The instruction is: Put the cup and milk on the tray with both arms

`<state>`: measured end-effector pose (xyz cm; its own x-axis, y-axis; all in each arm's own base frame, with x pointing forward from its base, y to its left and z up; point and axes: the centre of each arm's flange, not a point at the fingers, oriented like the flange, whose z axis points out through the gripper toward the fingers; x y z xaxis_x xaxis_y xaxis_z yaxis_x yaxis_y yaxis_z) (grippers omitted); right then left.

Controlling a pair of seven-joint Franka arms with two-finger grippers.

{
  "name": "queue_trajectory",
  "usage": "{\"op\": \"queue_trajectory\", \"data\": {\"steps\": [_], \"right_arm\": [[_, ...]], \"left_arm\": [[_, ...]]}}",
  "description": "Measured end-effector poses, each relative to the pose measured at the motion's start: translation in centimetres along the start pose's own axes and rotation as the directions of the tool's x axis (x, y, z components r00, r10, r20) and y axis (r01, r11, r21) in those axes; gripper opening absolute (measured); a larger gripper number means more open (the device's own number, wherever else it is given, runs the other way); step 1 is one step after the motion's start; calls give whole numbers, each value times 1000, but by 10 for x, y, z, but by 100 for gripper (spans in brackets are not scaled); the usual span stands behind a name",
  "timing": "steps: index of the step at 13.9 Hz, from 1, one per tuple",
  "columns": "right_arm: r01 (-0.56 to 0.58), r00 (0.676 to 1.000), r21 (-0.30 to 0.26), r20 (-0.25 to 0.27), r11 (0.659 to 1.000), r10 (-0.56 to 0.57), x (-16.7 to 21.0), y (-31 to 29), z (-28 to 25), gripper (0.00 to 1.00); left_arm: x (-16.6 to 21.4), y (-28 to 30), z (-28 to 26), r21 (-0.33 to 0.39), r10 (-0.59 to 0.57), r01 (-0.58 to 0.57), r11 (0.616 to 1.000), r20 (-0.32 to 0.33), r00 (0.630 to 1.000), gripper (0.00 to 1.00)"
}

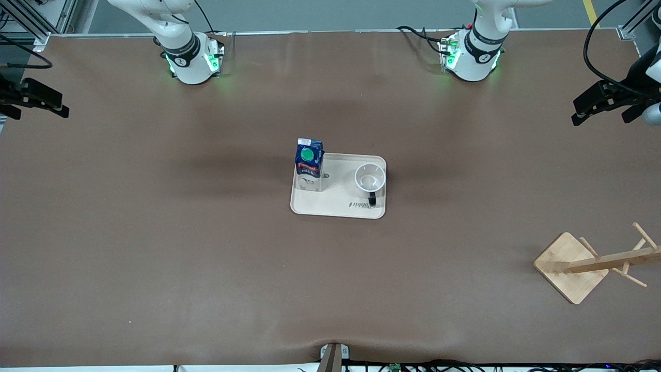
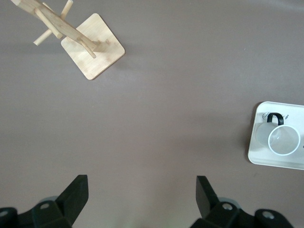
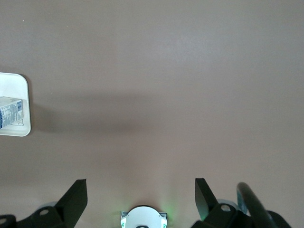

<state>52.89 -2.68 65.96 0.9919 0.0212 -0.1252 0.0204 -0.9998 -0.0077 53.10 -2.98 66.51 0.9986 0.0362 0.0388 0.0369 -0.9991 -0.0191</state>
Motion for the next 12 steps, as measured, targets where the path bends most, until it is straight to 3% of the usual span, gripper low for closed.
{"op": "queue_trajectory", "data": {"steps": [12], "right_arm": [[24, 999, -7, -41, 1000, -25, -2, -14, -12, 100]], "left_arm": [[1, 1, 0, -1, 2, -2, 1000, -9, 1000, 100]]}}
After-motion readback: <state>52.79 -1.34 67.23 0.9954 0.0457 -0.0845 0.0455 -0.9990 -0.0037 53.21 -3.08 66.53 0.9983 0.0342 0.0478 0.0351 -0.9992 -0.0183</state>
